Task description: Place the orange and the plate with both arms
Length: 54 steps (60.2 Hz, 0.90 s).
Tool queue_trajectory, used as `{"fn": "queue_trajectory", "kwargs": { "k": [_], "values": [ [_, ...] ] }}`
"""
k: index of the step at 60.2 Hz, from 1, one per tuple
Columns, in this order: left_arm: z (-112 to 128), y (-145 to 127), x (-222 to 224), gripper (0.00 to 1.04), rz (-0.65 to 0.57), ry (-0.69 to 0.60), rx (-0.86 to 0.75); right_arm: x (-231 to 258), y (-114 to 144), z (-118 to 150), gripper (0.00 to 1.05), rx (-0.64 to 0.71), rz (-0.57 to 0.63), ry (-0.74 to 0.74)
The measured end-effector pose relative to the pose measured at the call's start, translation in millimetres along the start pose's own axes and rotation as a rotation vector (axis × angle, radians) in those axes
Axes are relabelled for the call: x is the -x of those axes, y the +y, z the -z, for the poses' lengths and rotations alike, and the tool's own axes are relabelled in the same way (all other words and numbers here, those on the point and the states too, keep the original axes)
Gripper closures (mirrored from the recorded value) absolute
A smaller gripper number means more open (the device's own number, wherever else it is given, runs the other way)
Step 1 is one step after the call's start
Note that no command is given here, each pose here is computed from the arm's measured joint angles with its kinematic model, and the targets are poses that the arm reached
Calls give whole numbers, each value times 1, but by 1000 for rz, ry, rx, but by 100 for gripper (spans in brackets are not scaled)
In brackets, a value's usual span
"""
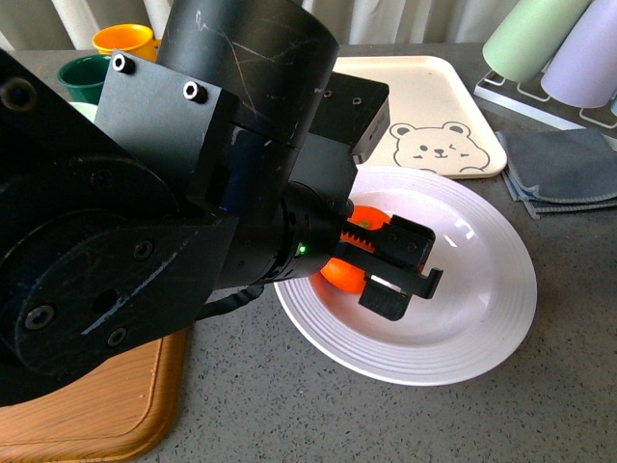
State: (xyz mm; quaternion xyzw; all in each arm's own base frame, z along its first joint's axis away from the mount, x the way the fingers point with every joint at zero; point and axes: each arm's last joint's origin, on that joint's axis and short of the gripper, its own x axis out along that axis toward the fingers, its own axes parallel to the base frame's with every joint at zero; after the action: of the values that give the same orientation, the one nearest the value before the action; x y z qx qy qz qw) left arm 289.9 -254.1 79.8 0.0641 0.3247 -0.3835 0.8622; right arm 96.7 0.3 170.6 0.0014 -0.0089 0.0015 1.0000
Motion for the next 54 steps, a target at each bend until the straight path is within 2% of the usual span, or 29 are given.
{"fn": "queue_trajectory", "kwargs": {
  "k": [16,25,34,38,39,41,44,47,51,54],
  "values": [
    [-2,3,20,9,-23,-76,53,0,0,0,9,0,0,0],
    [-14,10,58,9,-42,-201,108,0,0,0,9,0,0,0],
    [-20,27,105,10,-118,-363,143,0,0,0,9,0,0,0],
    [-13,36,130,22,-433,-575,130,0,0,0,9,0,-3,0],
    [-11,37,134,24,-471,-596,132,0,0,0,9,0,-3,0],
    [2,43,150,31,-624,-653,144,0,0,0,9,0,0,0],
    [16,50,169,40,-743,-684,167,0,0,0,9,0,0,0],
    [26,54,183,49,-789,-689,170,0,0,0,9,0,0,0],
    [35,56,194,59,-791,-685,160,0,0,0,9,0,-1,0],
    [46,57,206,71,-781,-674,147,0,0,0,9,0,-1,0]
  ]
}}
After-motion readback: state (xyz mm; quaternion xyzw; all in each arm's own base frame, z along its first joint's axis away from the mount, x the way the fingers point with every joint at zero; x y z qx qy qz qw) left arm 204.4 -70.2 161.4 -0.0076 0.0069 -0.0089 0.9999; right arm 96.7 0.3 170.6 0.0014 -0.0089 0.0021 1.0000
